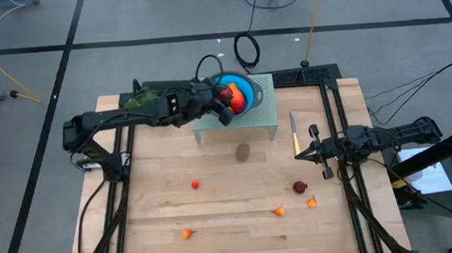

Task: Pick & Place Fruit
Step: Put the pomegranate into the colander on the shelf

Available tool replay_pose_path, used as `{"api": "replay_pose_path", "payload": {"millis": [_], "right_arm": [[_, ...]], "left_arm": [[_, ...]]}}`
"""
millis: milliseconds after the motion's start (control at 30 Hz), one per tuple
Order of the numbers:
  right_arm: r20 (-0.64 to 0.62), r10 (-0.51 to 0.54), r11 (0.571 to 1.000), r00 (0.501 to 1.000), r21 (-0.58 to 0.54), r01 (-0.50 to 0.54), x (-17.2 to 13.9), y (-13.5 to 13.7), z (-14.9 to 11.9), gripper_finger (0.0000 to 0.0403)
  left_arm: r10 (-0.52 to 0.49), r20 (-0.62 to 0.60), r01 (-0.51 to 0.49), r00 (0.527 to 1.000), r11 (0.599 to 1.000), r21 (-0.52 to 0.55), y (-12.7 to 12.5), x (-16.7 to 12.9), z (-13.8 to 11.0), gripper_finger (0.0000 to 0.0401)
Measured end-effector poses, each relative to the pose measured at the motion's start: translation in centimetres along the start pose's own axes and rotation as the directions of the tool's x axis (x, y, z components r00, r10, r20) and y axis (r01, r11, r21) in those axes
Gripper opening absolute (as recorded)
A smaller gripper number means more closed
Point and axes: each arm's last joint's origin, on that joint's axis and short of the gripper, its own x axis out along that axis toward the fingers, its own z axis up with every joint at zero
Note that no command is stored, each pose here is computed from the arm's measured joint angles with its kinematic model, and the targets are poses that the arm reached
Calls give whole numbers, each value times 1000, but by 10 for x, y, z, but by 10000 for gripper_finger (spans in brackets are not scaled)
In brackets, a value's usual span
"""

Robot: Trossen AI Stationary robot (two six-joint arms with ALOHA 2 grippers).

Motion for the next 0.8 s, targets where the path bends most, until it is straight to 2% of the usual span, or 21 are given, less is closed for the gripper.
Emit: {"api": "replay_pose_path", "payload": {"millis": [200, 300, 433, 800], "right_arm": [[0, 0, 1000, 1000, 0, 0, 0, 0, 0, 0], [0, 0, 1000, 1000, 0, 0, 0, 0, 0, 0], [-1, 0, 1000, 1000, 0, 0, 0, 0, 0, 0], [0, 0, 1000, 1000, 1, 0, 0, 0, 0, 0]], "left_arm": [[4, -84, -5, 996, 1000, -16, 8, 10, -9, 188], [-34, -98, 32, 995, 999, -27, 8, 18, -12, 197], [-31, -166, 28, 986, 999, -20, 5, 33, -25, 208], [-46, -192, 34, 980, 997, -66, 4, 35, -28, 211]]}}
